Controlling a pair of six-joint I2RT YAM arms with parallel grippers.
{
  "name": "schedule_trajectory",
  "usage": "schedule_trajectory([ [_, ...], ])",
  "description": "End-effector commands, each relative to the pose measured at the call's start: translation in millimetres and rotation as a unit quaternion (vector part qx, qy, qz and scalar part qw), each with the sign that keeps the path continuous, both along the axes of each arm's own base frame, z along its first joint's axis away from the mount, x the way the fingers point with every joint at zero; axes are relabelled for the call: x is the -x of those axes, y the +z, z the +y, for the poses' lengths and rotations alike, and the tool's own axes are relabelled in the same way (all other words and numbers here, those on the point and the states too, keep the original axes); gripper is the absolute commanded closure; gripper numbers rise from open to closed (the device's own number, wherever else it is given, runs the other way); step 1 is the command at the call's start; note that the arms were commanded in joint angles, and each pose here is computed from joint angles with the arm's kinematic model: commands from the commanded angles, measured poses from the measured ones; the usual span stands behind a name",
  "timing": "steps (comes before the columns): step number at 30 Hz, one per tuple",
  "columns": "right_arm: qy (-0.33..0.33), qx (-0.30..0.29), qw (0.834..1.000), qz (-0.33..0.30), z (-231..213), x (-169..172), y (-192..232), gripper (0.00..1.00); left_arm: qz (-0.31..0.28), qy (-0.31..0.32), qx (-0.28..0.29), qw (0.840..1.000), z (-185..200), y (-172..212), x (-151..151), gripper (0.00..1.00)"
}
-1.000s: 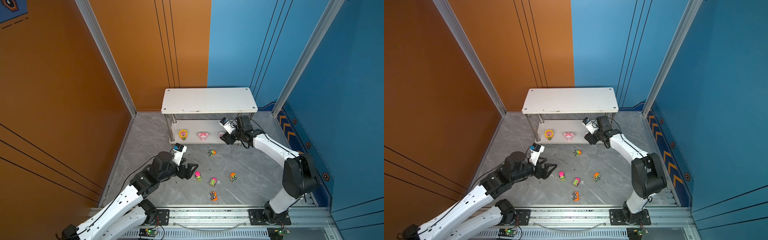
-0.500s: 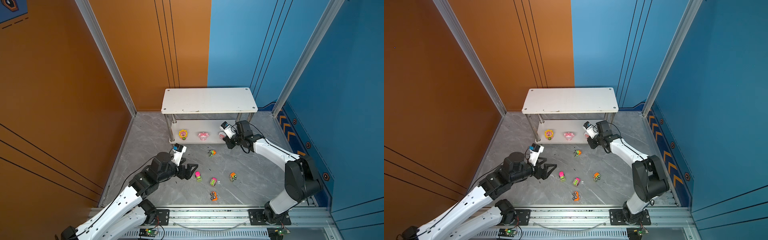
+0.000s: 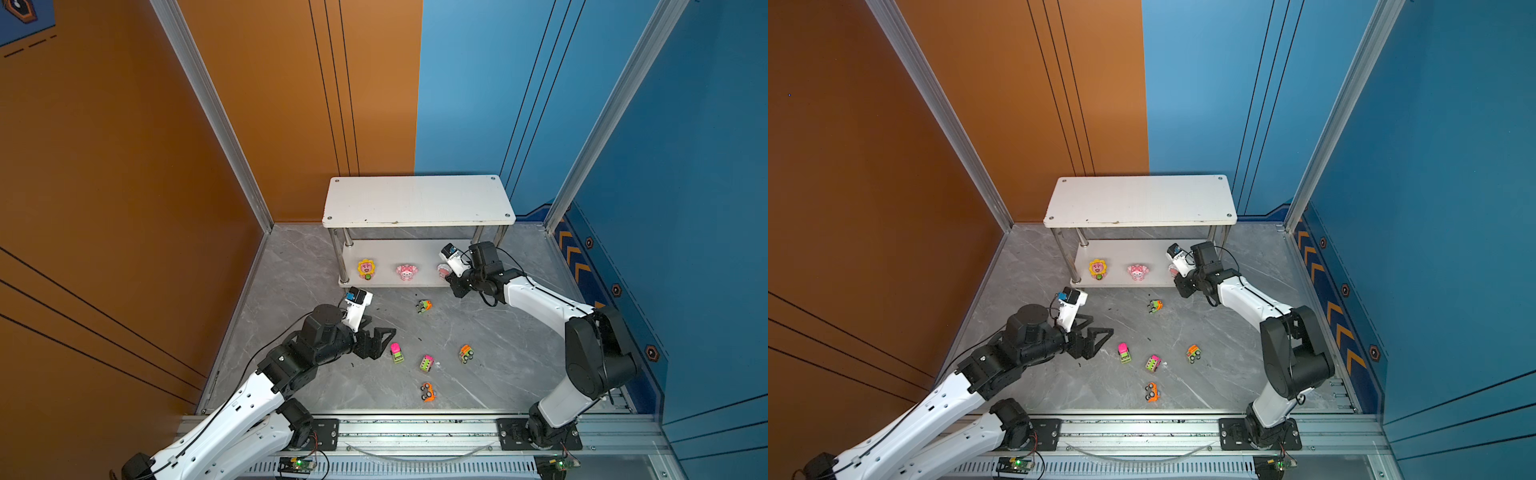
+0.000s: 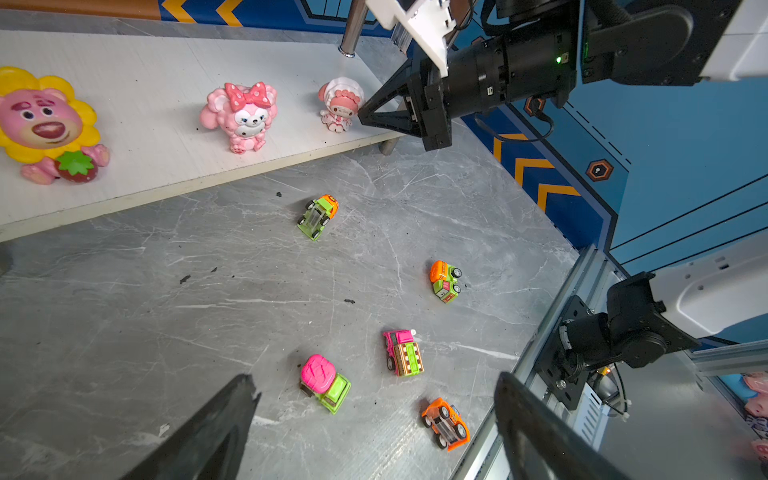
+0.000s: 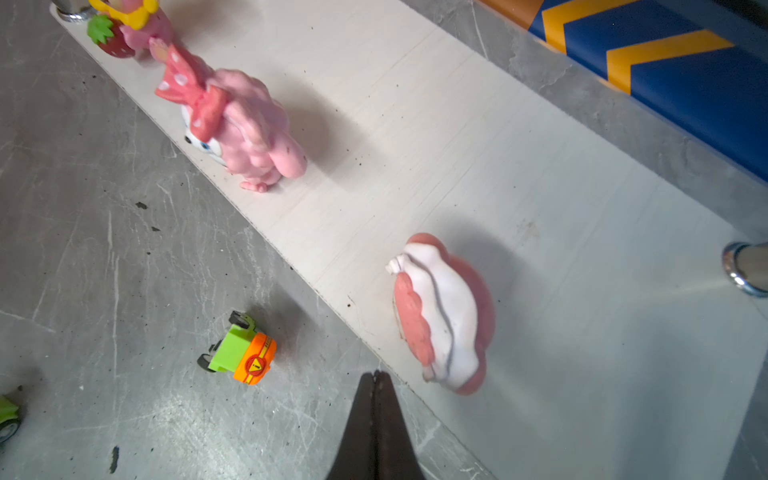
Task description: Place and organize the plastic toys onto the shelf
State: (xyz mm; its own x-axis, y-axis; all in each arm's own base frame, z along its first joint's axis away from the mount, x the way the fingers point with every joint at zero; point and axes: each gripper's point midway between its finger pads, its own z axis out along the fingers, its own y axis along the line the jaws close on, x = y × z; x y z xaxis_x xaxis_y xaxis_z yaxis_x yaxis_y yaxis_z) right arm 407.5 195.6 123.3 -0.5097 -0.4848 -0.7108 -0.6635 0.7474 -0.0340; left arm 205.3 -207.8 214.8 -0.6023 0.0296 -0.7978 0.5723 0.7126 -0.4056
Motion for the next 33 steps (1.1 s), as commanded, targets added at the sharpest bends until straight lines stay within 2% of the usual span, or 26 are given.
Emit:
schedule_trajectory([
  [1,-0.022,0.004,1.000,-0.008,-5.5,-13.1,3.5,1.00,0.001,-0.001,0.001,1.000,1.4,-3.1,1.1,0.09],
  [22,-0.049,0.016,0.999,-0.012,-22.9,-31.4,5.0,1.00,0.005,0.001,-0.002,1.000,1.5,-6.9,0.2,0.09],
  [27,-0.047,0.010,0.999,-0.011,-20.9,-24.4,7.6,1.00,0.003,0.003,-0.002,1.000,1.9,-5.9,-0.6,0.08],
  [33,-0.060,0.007,0.998,-0.023,-16.6,0.1,11.5,1.00,-0.005,0.019,-0.005,1.000,6.9,-2.0,-3.9,0.09],
])
